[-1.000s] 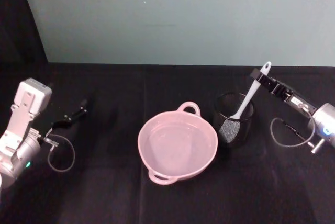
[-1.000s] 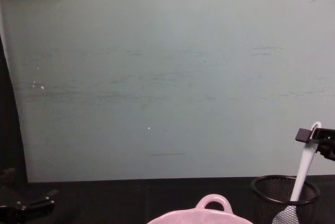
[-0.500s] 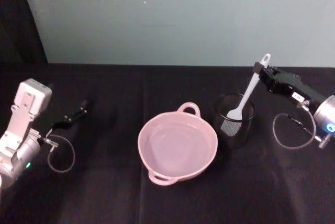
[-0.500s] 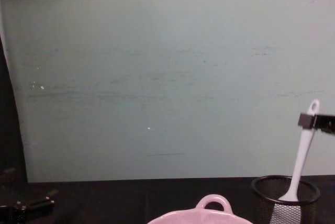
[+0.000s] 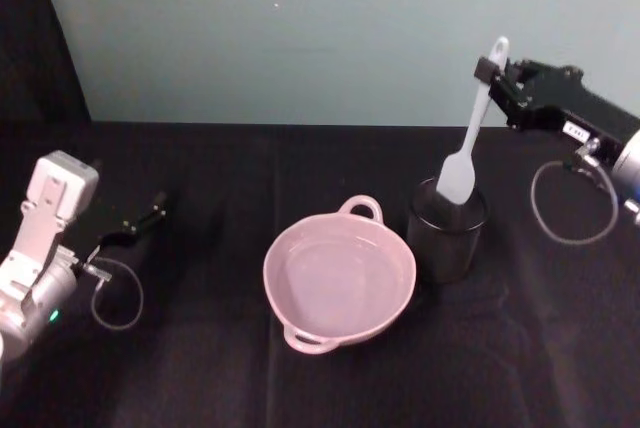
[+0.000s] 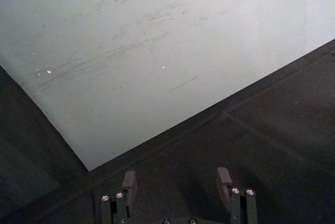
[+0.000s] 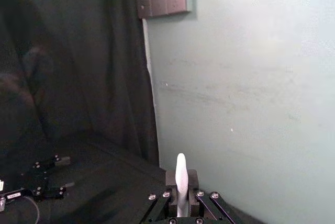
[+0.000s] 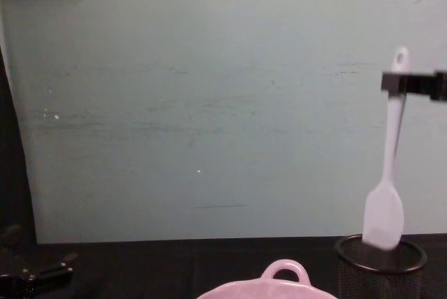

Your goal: Use the one hand to pick up the spoon and stir the clear water in the bowl.

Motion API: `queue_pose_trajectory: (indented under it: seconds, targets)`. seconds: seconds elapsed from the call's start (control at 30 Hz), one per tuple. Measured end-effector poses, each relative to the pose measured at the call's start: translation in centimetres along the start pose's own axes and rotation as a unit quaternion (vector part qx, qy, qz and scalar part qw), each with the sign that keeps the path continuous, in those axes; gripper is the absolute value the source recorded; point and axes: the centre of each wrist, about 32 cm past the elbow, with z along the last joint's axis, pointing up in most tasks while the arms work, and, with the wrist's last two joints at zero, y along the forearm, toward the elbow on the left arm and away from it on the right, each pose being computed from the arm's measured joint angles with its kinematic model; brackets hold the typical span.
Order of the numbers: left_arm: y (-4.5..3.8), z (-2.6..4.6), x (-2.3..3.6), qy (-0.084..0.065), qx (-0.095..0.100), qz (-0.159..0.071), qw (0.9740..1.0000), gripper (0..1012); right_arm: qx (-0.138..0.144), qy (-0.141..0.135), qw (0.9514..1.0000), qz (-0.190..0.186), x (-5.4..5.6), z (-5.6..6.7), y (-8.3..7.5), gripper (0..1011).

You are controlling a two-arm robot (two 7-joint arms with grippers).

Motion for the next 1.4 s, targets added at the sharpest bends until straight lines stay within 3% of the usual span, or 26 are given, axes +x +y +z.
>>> queue_pose_trajectory:
  seconds: [0.13,0.27,1.27,1.4]
  targets:
    - [0.00,0.00,0.00,0.000,0.000,0.000,1.0000,1005,0.001,-0.023,0.9997,0.008,-0.3,1.7,0.0,118]
    - [0.00,0.00,0.00,0.000,0.000,0.000,1.0000,1005,0.001,-0.032,0.9994,0.014,-0.6,2.4,0.1,118]
    - [0.00,0.00,0.00,0.000,0.000,0.000,1.0000,1005,0.000,-0.029,0.9995,0.014,-0.5,2.2,0.0,118]
    - [0.00,0.00,0.00,0.000,0.000,0.000,1.0000,1005,-0.003,-0.037,0.9988,0.031,-1.3,2.2,0.6,118]
